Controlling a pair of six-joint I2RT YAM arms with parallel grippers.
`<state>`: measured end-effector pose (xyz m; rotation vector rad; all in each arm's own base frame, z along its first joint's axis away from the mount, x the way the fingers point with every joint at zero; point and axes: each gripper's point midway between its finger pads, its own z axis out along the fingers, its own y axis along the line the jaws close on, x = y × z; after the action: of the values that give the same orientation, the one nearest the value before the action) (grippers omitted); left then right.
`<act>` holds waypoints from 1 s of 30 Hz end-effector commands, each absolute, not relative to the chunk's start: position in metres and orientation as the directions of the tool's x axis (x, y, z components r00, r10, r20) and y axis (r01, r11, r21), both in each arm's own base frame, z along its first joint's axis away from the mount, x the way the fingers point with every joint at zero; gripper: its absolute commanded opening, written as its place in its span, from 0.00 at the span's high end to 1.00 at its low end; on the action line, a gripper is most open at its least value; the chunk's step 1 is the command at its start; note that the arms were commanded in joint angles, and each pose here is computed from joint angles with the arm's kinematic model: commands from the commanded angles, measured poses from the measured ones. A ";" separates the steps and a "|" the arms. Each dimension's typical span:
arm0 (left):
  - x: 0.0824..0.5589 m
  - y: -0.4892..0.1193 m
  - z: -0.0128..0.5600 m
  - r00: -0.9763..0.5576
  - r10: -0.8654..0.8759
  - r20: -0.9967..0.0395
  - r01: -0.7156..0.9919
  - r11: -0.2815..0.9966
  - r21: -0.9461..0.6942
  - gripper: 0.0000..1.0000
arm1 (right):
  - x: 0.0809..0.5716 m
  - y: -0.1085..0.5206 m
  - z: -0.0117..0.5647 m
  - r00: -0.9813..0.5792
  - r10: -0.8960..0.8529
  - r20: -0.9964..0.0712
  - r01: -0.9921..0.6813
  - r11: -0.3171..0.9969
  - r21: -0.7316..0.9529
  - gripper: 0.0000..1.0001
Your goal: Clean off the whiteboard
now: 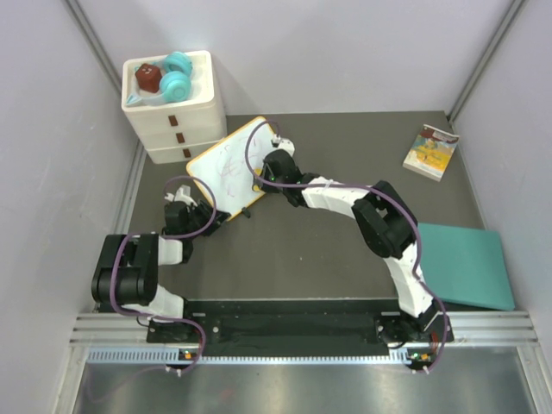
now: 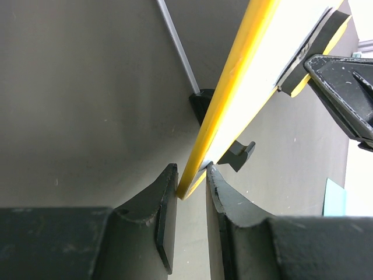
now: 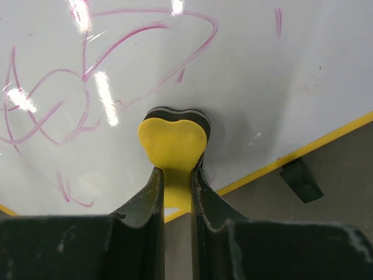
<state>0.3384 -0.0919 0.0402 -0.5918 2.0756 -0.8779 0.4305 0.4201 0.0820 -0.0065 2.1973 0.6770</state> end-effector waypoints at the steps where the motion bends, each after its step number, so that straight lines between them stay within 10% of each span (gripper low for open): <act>1: 0.329 -0.079 0.019 -0.602 -0.637 -0.481 -0.193 0.701 -0.687 0.81 | 0.429 0.429 0.069 -0.657 0.229 -0.719 -0.222 0.852 0.474 1.00; 20: 0.327 -0.081 0.019 -0.610 -0.631 -0.479 -0.184 0.701 -0.689 0.81 | 0.400 0.372 0.002 -0.743 0.301 -0.598 -0.009 0.889 0.458 1.00; 30: 0.327 -0.081 0.019 -0.613 -0.629 -0.478 -0.182 0.701 -0.689 0.81 | 0.409 0.415 0.068 -0.683 0.260 -0.683 -0.200 0.833 0.517 1.00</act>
<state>0.3377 -0.0918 0.0397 -0.5673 2.0919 -0.8660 0.4185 0.4068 0.0639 0.1685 2.1856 0.7740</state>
